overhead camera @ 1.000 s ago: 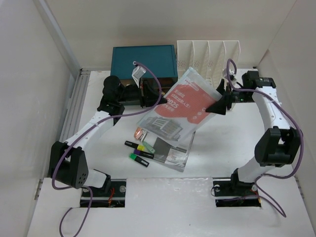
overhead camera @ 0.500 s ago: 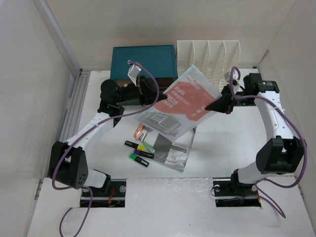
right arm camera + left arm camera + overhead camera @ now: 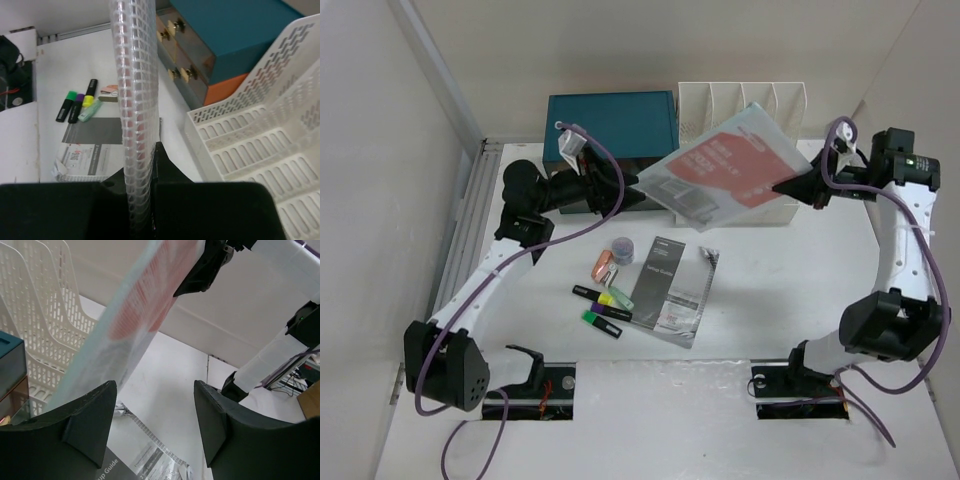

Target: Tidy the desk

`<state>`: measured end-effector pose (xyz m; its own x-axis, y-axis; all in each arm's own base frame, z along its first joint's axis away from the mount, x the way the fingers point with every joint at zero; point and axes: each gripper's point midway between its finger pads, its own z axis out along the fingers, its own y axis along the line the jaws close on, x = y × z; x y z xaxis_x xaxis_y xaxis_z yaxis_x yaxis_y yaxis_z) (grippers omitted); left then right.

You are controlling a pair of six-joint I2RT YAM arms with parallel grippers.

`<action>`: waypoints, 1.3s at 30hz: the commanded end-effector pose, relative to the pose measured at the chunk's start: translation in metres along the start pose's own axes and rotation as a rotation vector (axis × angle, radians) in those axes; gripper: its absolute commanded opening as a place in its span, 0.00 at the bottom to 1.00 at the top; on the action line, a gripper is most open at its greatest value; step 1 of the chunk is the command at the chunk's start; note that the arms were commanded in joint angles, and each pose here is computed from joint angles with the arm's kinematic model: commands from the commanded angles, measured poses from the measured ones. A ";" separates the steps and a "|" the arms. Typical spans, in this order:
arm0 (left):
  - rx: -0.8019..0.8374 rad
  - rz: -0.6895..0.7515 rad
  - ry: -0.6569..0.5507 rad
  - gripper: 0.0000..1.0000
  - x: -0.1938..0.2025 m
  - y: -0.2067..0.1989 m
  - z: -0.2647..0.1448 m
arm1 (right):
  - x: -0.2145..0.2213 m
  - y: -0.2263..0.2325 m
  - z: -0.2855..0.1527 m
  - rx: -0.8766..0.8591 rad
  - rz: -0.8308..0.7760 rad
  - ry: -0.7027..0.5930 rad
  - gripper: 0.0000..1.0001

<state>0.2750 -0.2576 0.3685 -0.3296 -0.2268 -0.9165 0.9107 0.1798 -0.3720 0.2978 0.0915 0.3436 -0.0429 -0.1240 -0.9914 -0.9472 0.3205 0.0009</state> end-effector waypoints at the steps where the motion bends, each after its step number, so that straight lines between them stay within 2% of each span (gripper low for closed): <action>1: -0.017 0.124 -0.045 0.60 -0.030 -0.016 -0.010 | -0.061 0.020 -0.013 -0.021 -0.080 -0.184 0.00; 5: -0.056 0.156 -0.040 0.61 -0.035 -0.019 -0.014 | -0.081 0.027 -0.027 0.033 -0.153 -0.178 0.00; 11: -0.080 0.207 -0.072 0.61 -0.042 -0.045 -0.029 | -0.102 0.029 -0.048 0.124 -0.243 -0.163 0.00; 18: -0.132 0.195 -0.054 0.62 -0.008 -0.051 -0.051 | -0.124 0.024 -0.070 0.212 -0.336 -0.138 0.00; 24: -0.154 0.200 -0.041 0.62 0.002 -0.051 -0.057 | -0.137 0.014 -0.076 0.225 -0.398 -0.128 0.00; 31: -0.165 0.204 -0.038 0.62 0.003 -0.051 -0.059 | -0.188 0.037 -0.077 0.219 -0.524 -0.101 0.00; 32: -0.163 0.211 -0.043 0.62 0.002 -0.052 -0.058 | -0.204 0.038 -0.079 0.219 -0.641 -0.079 0.00; 33: -0.162 0.202 -0.044 0.62 0.002 -0.052 -0.058 | -0.208 0.050 -0.077 0.215 -0.607 -0.077 0.00; 35: -0.162 0.203 -0.045 0.62 0.004 -0.051 -0.058 | -0.222 0.046 -0.075 0.289 -0.624 -0.051 0.00; 36: -0.159 0.201 -0.051 0.62 0.002 -0.052 -0.058 | -0.232 0.030 -0.074 0.350 -0.572 -0.087 0.00; 37: -0.162 0.191 -0.045 0.62 0.006 -0.049 -0.058 | -0.251 0.052 -0.073 0.419 -0.628 -0.137 0.00; 38: -0.158 0.190 -0.052 0.62 0.004 -0.051 -0.058 | -0.266 0.039 -0.085 0.576 -0.661 -0.210 0.00; 39: -0.158 0.190 -0.052 0.62 0.004 -0.051 -0.058 | -0.270 0.035 -0.090 0.637 -0.702 -0.246 0.00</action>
<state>0.2175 -0.2144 0.3625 -0.1974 -0.1996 -0.9598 0.8894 0.3754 -0.2610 0.2656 0.0495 0.5466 0.4065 -0.3233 -0.8545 -0.6270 0.5816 -0.5183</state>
